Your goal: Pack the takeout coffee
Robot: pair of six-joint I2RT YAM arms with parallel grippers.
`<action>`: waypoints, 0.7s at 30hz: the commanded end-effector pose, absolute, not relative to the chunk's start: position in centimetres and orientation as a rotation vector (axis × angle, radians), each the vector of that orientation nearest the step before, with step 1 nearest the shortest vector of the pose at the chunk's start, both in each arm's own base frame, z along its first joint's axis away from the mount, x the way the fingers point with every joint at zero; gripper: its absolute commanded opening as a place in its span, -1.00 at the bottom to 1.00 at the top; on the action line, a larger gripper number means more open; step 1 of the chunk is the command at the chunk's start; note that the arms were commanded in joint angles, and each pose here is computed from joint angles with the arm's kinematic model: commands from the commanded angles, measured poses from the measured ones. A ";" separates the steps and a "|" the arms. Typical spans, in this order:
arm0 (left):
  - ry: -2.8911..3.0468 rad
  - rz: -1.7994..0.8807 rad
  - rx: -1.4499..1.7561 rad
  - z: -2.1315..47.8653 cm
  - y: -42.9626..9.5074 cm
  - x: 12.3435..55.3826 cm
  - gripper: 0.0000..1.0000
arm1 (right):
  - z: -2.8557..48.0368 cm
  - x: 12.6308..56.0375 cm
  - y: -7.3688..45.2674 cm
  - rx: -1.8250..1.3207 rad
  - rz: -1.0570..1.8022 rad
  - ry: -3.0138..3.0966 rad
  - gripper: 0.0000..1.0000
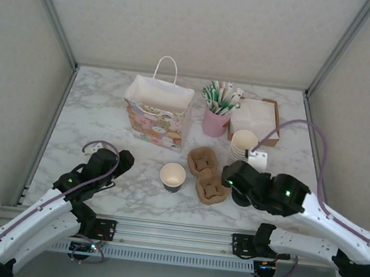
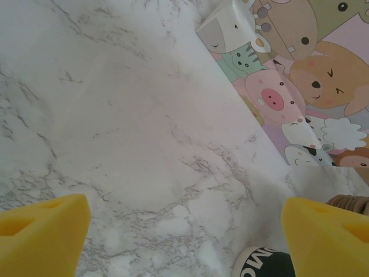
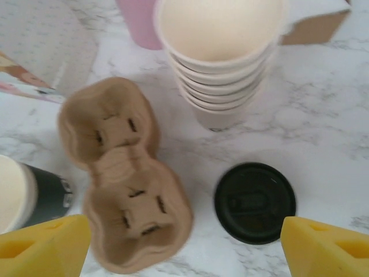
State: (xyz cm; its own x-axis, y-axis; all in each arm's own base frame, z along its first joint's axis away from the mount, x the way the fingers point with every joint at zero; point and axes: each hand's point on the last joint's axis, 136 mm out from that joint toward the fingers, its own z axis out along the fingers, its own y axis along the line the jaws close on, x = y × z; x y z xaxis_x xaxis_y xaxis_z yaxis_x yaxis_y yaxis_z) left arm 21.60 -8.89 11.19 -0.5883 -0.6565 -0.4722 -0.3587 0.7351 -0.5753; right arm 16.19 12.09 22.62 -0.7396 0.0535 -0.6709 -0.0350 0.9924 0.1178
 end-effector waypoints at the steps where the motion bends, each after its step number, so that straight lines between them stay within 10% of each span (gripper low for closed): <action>1: 2.217 -0.589 -0.731 12.4 -9.5 22.1 0.73 | 21.8 16.0 10.0 0.065 0.163 2.344 0.77; 21: 2.216 -0.603 -0.735 12.5 -9.6 21.9 0.75 | 8.7 16.0 8.9 0.265 -0.092 2.771 0.83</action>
State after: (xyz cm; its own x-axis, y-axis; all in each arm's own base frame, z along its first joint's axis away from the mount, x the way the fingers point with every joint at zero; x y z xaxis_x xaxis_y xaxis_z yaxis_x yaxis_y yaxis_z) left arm 21.80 -9.11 11.49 -0.5835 -0.6593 -0.4741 -0.3485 0.7306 -0.5872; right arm 16.00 8.72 9.54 -0.9084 0.1765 -0.3789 0.2011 0.9792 -0.0258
